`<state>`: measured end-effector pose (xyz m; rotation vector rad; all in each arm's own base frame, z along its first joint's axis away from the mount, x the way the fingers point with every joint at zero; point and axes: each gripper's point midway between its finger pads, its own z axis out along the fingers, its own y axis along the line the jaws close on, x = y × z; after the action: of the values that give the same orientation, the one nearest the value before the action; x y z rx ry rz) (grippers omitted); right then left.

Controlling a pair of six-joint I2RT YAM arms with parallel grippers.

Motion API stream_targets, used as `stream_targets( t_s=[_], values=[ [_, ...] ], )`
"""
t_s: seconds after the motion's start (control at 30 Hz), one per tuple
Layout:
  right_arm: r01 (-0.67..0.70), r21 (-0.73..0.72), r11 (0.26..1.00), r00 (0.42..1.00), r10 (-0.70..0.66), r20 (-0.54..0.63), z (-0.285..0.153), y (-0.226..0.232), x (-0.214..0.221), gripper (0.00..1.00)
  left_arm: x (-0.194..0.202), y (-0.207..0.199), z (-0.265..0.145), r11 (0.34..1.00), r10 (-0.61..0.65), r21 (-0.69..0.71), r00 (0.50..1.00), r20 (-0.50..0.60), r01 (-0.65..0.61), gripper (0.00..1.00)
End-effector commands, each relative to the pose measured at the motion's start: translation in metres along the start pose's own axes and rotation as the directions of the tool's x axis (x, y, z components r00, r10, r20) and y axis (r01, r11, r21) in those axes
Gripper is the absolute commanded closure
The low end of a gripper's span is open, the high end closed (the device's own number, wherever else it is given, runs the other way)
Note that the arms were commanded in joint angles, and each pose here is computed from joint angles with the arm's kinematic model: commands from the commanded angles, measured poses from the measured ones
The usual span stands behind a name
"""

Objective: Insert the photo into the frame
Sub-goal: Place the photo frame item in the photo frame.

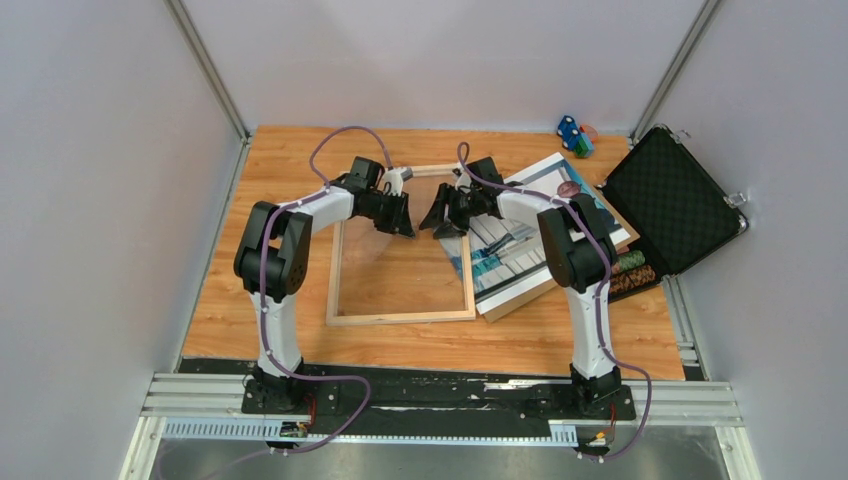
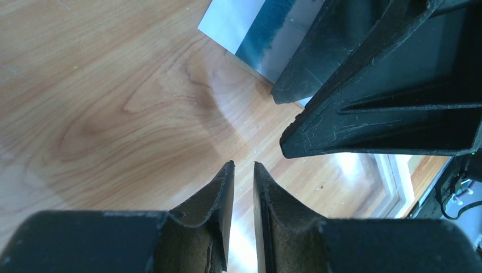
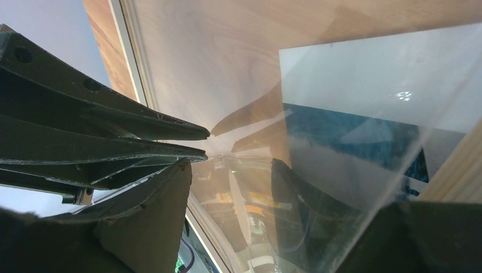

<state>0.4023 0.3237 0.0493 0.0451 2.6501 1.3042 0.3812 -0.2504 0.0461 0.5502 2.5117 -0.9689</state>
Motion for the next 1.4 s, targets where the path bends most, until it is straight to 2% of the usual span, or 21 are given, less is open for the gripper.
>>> stream_targets(
  t_s=[0.0, 0.37, 1.37],
  values=[
    [0.098, -0.012, 0.995, 0.992, -0.096, 0.081, -0.02, 0.028, -0.018, 0.46, 0.002, 0.006, 0.007, 1.0, 0.004, -0.015, 1.0, 0.007, -0.004, 0.73],
    [0.13, 0.02, 0.991, 0.986, -0.131, 0.107, -0.028, 0.031, -0.024, 0.42, 0.004, 0.007, 0.007, 1.0, 0.004, -0.015, 1.0, 0.004, -0.004, 0.75],
    [0.184, 0.121, 0.975, 0.962, -0.204, 0.18, -0.058, 0.027, -0.039, 0.41, 0.009, 0.009, 0.009, 1.0, 0.002, -0.018, 1.0, -0.006, -0.002, 0.78]
  ],
)
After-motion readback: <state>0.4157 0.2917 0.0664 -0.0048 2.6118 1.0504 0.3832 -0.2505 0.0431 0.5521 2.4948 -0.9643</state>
